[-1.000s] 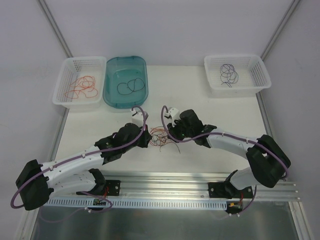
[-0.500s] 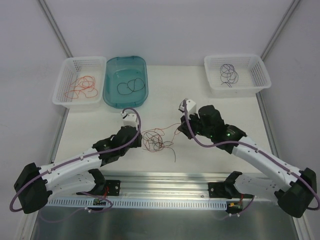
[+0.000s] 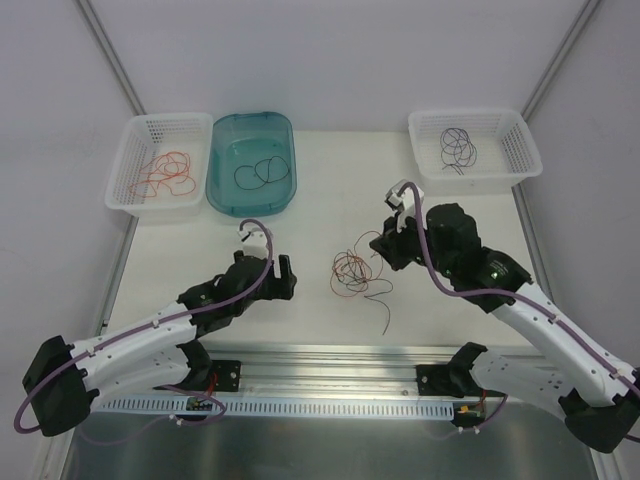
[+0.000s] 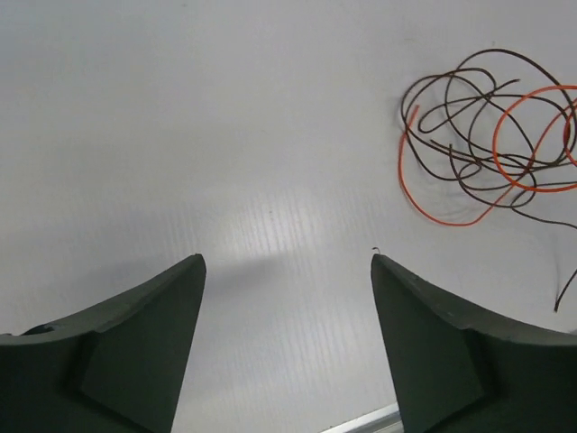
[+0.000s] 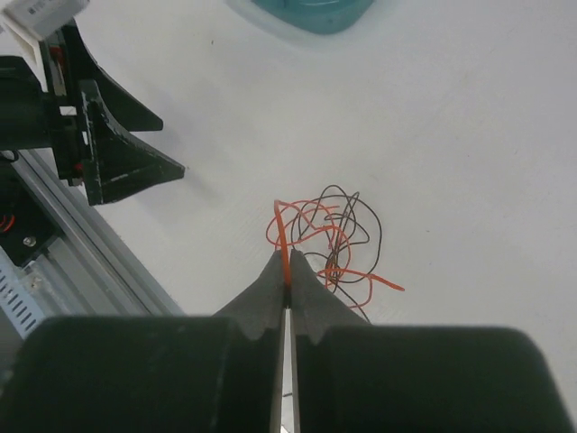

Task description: Untangle the cables

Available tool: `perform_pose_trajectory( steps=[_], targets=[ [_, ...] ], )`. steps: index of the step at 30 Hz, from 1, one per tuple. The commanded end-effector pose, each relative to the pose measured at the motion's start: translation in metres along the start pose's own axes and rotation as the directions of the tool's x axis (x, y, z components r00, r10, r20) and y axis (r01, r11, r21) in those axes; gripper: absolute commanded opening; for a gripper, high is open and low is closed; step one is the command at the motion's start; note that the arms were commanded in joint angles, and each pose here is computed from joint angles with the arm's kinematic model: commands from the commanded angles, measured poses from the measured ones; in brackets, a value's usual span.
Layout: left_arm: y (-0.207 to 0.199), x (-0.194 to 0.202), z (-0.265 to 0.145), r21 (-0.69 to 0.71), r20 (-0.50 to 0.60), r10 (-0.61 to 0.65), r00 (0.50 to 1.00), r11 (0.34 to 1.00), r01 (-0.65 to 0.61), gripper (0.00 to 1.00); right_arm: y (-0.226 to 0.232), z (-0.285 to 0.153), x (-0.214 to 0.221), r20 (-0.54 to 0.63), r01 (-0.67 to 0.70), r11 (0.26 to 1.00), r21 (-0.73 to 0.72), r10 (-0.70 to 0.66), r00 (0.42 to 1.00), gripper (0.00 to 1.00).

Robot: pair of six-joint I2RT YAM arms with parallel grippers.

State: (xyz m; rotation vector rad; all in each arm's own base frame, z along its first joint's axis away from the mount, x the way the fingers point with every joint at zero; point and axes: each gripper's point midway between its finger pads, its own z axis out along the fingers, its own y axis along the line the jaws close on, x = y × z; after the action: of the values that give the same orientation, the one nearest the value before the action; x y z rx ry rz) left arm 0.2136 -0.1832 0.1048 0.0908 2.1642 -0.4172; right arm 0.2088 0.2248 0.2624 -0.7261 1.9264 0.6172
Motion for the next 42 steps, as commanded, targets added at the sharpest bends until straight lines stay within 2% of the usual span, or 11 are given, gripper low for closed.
perform_pose_trajectory(
  steps=[1,3,8,18,22,27,33,36,39,40,42],
  targets=[
    [-0.033,-0.016,-0.002,0.158,0.019,0.012,1.0,0.987,-0.015,0.79,0.008,-0.015,-0.042,0.08,-0.037,0.999,-0.02,0.039,0.996,0.01],
    [-0.054,-0.017,-0.003,0.254,0.005,0.029,1.0,0.967,-0.029,0.86,0.012,-0.025,-0.069,0.12,-0.033,0.999,-0.031,0.036,0.992,0.01],
    [-0.1,-0.031,-0.002,0.458,0.08,0.031,0.996,0.887,-0.065,0.89,0.02,-0.045,-0.106,0.187,-0.038,0.998,-0.052,0.047,0.981,0.01],
    [-0.131,-0.042,0.035,0.527,0.182,-0.039,0.983,0.847,-0.064,0.89,0.043,-0.052,-0.128,0.218,-0.075,0.981,-0.176,0.113,0.969,0.01],
    [-0.155,-0.022,0.058,0.588,0.089,0.0,0.996,0.807,-0.052,0.87,0.048,-0.054,-0.132,0.223,-0.085,0.976,-0.201,0.13,0.966,0.01],
    [-0.178,-0.005,0.07,0.657,-0.011,-0.049,0.999,0.753,0.044,0.76,0.049,-0.059,-0.135,0.236,-0.083,0.975,-0.208,0.132,0.963,0.01],
    [-0.207,0.005,0.067,0.772,-0.116,-0.157,0.981,0.607,0.189,0.7,0.049,-0.053,-0.129,0.23,-0.099,0.973,-0.208,0.147,0.962,0.01],
    [-0.209,0.012,0.071,0.769,-0.141,-0.174,0.975,0.6,0.218,0.59,0.047,-0.049,-0.123,0.218,-0.109,0.974,-0.197,0.152,0.964,0.01],
    [-0.204,0.014,0.074,0.75,-0.134,-0.18,0.974,0.624,0.219,0.36,0.046,-0.049,-0.119,0.214,-0.116,0.974,-0.193,0.157,0.964,0.01],
    [-0.201,0.016,0.073,0.745,-0.132,-0.182,0.974,0.631,0.219,0.16,0.046,-0.048,-0.118,0.212,-0.118,0.974,-0.195,0.159,0.964,0.01],
    [-0.196,0.013,0.075,0.725,-0.116,-0.19,0.975,0.655,0.214,0.0,0.044,-0.049,-0.117,0.217,-0.117,0.976,-0.185,0.157,0.964,0.01]
  ],
)
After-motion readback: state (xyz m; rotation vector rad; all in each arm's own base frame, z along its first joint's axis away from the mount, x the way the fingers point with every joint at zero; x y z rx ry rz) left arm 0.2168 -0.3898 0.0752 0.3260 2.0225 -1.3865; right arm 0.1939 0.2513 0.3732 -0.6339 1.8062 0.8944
